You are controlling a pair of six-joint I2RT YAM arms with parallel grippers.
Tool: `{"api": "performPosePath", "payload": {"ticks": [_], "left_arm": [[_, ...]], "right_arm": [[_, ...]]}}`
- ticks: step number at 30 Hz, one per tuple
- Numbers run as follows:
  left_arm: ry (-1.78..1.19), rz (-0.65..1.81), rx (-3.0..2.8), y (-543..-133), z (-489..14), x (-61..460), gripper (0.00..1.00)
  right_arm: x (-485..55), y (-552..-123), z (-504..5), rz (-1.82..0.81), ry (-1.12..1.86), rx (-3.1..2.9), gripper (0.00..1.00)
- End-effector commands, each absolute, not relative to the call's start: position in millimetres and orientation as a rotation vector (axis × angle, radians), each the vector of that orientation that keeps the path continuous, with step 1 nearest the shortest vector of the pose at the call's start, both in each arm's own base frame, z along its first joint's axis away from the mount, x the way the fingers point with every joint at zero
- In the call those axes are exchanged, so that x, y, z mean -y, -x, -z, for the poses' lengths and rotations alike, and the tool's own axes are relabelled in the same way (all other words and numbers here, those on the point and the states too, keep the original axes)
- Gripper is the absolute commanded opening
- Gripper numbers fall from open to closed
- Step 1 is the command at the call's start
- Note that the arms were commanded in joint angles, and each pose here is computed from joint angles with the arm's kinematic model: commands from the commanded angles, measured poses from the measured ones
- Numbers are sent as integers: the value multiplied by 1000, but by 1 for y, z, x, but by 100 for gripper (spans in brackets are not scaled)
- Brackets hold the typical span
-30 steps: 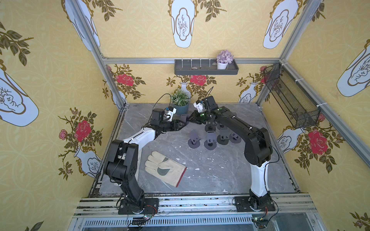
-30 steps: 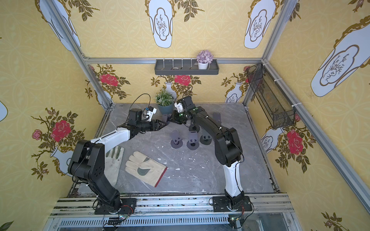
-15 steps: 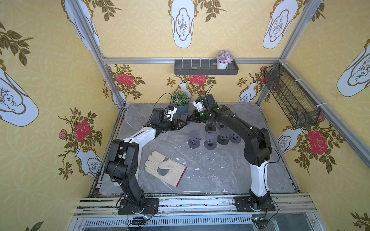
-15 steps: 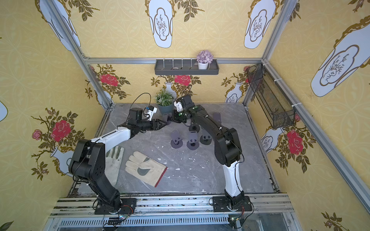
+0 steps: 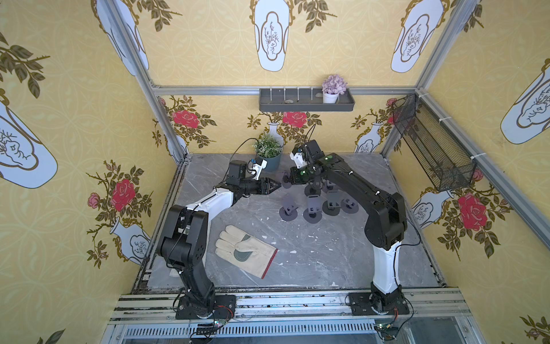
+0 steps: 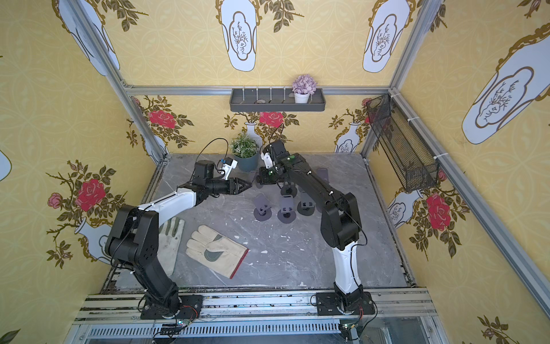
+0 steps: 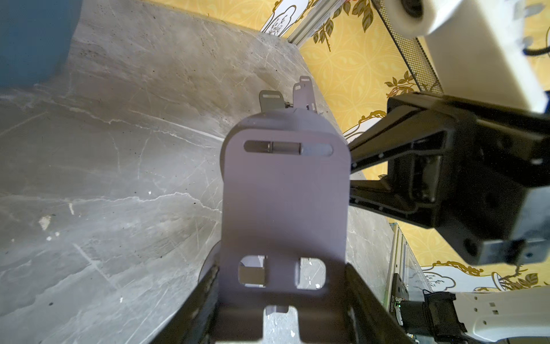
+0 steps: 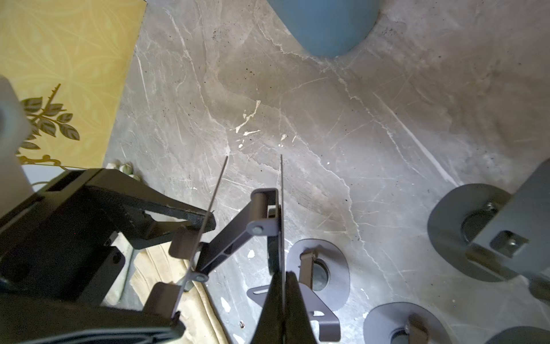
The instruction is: Open the phone stand
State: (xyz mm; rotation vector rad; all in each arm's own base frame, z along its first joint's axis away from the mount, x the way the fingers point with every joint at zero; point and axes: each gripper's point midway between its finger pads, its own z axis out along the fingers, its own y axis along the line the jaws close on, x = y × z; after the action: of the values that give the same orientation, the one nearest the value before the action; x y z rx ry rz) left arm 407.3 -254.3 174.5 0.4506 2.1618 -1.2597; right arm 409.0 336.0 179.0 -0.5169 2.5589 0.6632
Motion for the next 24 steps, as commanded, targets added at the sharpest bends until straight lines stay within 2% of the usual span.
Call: {"api": "performPosePath", "payload": {"ticks": [1, 10, 16, 20, 22, 23, 24], "left_arm": [[-531, 1337, -2117, -398, -182, 258, 17], [-529, 1342, -2120, -400, -180, 259, 17], [-525, 1354, -2124, -400, -177, 260, 20], [-528, 1367, -2126, -398, -175, 260, 27], [-531, 1373, -2125, -397, -175, 260, 35], [-535, 1375, -2123, -397, -176, 261, 50], [-539, 1376, -2120, -396, -176, 261, 79]], "right_arm": [[-266, -445, -174, -72, 409, -2505, 0], [-283, -442, -182, 55, 540, -2433, 0], [-326, -423, -198, -333, 572, -2421, 0], [-352, -408, -214, -573, 601, -2389, 0], [-361, -403, -221, -659, 616, -2369, 0], [-363, -402, -223, -683, 620, -2364, 0], [-365, -401, -224, -702, 628, -2360, 0]]}}
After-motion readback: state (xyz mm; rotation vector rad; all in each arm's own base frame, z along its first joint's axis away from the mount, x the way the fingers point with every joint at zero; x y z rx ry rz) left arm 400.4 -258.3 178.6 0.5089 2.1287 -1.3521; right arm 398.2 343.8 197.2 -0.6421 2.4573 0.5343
